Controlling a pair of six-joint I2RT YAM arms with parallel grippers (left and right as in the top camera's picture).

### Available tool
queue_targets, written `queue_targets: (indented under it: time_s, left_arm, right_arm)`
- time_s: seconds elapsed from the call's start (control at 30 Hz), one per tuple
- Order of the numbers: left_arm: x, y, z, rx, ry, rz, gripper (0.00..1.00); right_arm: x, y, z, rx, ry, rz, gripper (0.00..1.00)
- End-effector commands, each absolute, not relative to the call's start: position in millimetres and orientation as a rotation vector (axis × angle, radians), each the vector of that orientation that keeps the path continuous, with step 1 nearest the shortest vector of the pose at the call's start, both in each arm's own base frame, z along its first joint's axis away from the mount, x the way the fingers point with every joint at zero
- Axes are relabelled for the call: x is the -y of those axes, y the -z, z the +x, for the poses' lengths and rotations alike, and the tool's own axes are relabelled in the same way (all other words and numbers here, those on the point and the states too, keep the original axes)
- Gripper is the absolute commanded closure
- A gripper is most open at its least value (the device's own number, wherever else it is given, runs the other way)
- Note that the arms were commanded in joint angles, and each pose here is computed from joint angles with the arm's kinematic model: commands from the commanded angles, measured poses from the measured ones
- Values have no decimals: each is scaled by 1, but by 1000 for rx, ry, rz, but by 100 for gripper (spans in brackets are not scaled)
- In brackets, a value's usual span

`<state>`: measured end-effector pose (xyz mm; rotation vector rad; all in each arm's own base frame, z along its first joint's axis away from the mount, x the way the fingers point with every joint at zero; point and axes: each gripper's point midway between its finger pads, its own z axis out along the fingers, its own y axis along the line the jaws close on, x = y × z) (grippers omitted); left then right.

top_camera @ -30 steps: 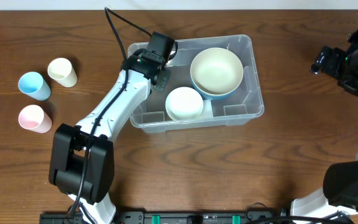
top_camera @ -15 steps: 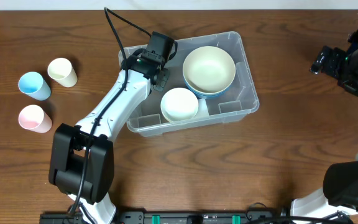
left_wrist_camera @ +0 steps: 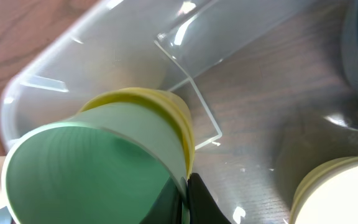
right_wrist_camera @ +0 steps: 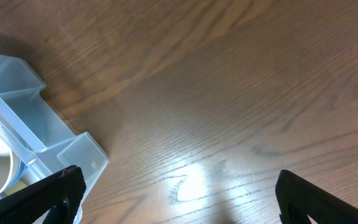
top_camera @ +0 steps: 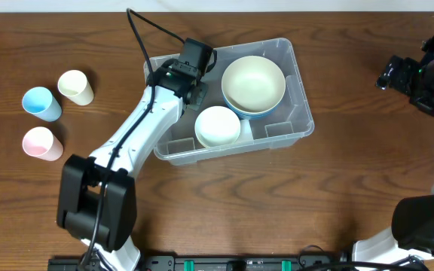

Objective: Pack container
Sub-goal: 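Lower the green cup into the yellow cups with the left gripper, then open the left gripper and lift it off the green cup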

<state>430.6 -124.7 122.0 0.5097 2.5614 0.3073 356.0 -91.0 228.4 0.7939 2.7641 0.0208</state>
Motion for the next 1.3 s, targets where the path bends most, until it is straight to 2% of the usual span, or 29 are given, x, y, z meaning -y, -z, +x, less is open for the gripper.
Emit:
queue_targets:
  time_s: [0.0,1.17,1.23,1.27]
  left_arm:
    - [123,-155,433,-2498,-306,480,94]
    - [119,-139,435,-2534,-327,499,94]
    - [119,-139,434,-2535,-328,499,91]
    - [119,-139,434,-2535,-327,499,85]
  right_arm:
    - [92,-234,357,-2742,-23,806,1]
    - [92,-234,357,-2742,-24,806,1]
    - [92,-234,357,-2742,-24,806,1]
    - [92,-234,357,-2742,-24,806,1]
